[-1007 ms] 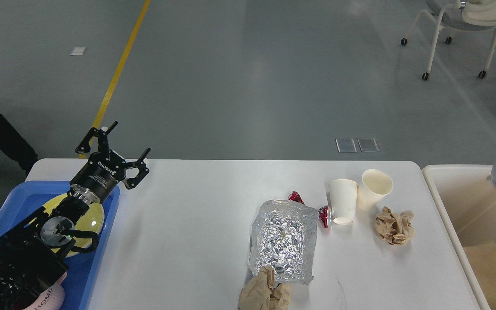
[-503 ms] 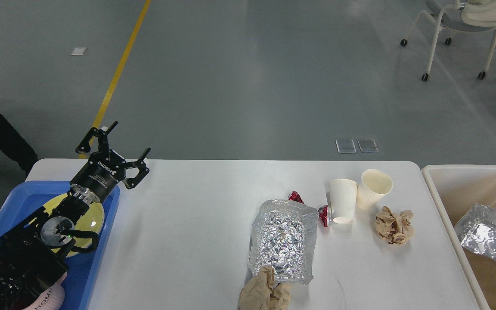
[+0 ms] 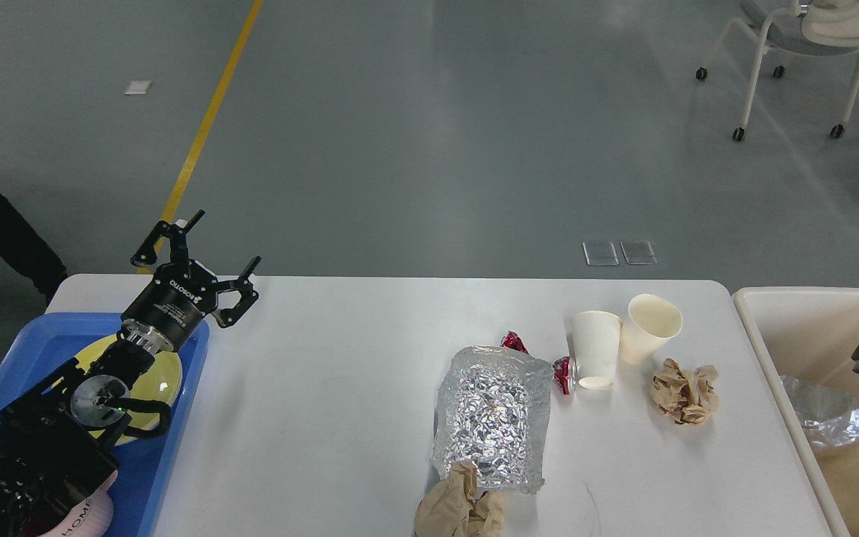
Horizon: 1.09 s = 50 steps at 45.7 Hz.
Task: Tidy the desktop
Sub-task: 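Open the right gripper and raise it out of the bin, then reach the right gripper down to the crumpled brown paper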
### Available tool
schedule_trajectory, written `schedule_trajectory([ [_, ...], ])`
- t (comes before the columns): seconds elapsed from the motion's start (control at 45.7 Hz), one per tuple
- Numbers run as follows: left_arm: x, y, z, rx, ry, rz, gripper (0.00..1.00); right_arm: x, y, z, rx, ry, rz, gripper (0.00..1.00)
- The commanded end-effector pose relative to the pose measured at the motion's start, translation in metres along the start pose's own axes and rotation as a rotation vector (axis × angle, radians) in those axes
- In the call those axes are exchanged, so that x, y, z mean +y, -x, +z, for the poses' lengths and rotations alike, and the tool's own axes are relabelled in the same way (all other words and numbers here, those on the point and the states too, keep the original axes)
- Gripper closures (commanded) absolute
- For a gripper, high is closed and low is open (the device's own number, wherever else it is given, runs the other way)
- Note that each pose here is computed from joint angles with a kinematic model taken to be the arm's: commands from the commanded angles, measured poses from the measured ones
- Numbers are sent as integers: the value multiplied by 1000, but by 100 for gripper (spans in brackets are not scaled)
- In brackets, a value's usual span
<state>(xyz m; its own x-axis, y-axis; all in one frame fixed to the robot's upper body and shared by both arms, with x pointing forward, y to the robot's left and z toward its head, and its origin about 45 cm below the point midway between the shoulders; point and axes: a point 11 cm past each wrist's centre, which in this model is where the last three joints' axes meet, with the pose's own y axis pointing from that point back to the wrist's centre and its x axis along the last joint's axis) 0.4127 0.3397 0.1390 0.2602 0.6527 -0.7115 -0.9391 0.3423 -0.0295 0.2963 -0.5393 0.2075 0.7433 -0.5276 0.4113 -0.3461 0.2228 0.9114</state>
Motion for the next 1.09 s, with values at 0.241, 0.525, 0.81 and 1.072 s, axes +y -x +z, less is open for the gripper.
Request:
schedule_trajectory([
  [0.241,0,0,0,0,-3,0,0,304,-61,-193,532,-246,-19,0],
  [0.525,0,0,0,0,-1,0,0,383,-41,-266,718,-421,133,0],
  [0.81,0,0,0,0,-1,0,0,256,-27,-242,650,-274,-166,0],
  [1.072,0,0,0,0,-1,0,0,119,12,-202,581,-133,-371,0],
])
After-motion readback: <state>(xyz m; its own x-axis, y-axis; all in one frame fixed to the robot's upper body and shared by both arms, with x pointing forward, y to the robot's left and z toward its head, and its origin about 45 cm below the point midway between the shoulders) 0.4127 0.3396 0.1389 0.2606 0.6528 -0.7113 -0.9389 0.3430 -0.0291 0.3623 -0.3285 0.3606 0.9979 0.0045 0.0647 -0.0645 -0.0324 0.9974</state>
